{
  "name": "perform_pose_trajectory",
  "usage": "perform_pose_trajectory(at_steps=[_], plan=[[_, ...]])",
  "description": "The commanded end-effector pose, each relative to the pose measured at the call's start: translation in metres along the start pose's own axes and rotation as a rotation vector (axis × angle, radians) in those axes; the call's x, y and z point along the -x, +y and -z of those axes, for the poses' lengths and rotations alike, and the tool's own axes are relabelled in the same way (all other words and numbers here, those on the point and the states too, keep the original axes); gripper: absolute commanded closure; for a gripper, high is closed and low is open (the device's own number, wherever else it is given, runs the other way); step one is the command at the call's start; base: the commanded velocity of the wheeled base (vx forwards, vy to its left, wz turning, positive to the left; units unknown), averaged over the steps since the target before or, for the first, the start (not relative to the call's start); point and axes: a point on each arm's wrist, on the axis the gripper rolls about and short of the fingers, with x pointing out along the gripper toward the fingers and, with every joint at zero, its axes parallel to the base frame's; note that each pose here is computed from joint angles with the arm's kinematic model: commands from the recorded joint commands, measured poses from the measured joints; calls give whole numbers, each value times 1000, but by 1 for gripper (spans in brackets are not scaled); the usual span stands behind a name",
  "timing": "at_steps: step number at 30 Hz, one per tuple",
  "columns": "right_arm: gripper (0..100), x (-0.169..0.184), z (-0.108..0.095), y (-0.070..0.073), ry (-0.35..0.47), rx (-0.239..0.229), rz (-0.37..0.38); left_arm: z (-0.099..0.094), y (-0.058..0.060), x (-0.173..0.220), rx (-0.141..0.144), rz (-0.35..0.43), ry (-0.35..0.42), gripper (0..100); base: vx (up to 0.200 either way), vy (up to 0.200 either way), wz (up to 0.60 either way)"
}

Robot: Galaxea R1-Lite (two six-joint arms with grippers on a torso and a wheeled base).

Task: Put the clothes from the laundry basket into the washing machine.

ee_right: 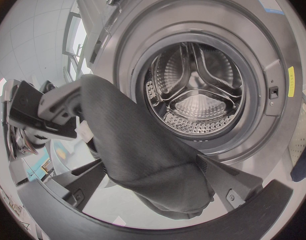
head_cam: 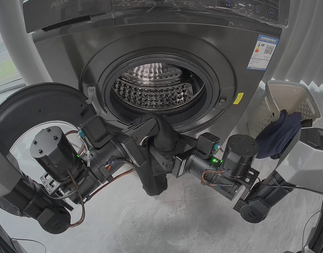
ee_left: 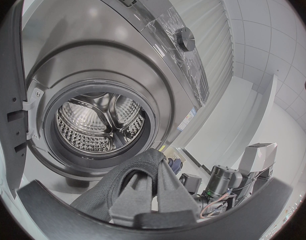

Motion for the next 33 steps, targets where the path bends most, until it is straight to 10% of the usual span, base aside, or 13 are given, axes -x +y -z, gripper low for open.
perform_pose_trajectory(at_steps=[1,13,30,31,33], plan=[[0,0,7,-15,25,9,41,-3,-2,3,0,3,-7,100,0,0,0],[0,5,-6,-53,-4,33,145,3,-1,10,3,-3,30,100,0,0,0],[0,-4,2,-33,-6,35,63,7,-1,11,-3,-7,43,100,0,0,0],[100,-5,3,-32,-17,35,51,7,0,10,-3,-7,43,100,0,0,0],[100,-5,3,-32,-21,34,46,8,0,10,-3,-8,46,100,0,0,0]])
